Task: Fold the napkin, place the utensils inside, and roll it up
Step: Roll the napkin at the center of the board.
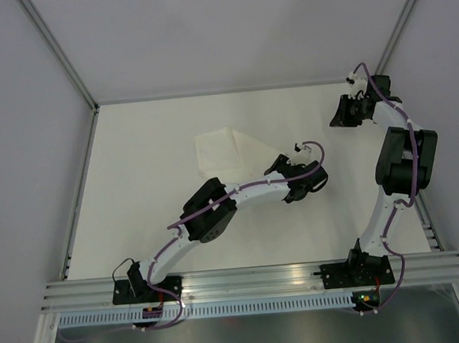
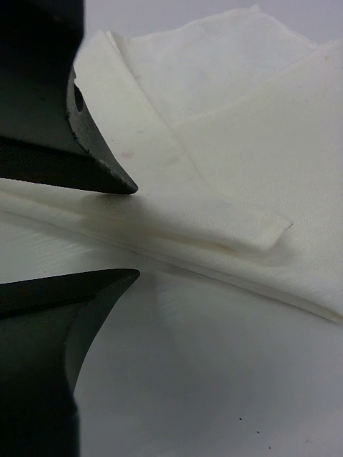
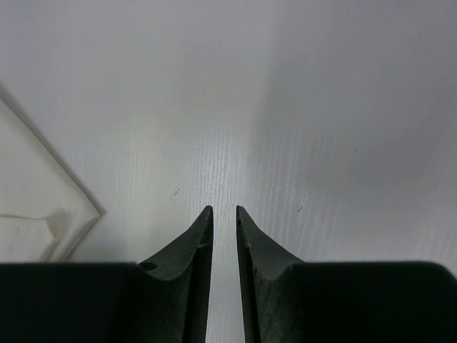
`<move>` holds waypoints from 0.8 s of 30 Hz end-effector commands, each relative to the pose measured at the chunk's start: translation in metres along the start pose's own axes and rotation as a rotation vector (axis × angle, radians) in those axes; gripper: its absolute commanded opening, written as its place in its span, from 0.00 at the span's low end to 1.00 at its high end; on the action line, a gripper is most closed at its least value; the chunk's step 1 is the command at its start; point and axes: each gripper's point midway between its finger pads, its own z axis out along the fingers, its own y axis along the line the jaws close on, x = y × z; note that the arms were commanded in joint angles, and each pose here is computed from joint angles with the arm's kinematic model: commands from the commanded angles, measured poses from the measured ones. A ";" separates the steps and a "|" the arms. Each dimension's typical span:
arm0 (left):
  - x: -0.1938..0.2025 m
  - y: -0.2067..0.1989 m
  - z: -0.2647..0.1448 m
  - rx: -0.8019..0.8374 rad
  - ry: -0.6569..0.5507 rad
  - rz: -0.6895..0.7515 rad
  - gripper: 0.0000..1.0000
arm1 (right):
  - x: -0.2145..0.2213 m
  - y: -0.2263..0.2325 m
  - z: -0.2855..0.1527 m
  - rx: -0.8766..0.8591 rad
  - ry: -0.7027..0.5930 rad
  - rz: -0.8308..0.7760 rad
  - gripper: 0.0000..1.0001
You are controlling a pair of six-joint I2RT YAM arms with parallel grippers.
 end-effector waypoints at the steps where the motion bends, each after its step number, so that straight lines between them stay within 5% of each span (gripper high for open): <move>1: 0.019 -0.005 0.011 0.020 0.054 0.012 0.52 | -0.001 0.000 -0.002 -0.013 -0.010 0.017 0.25; 24: 0.058 -0.024 0.018 0.154 0.124 0.064 0.41 | -0.001 -0.001 -0.004 -0.013 -0.011 0.016 0.21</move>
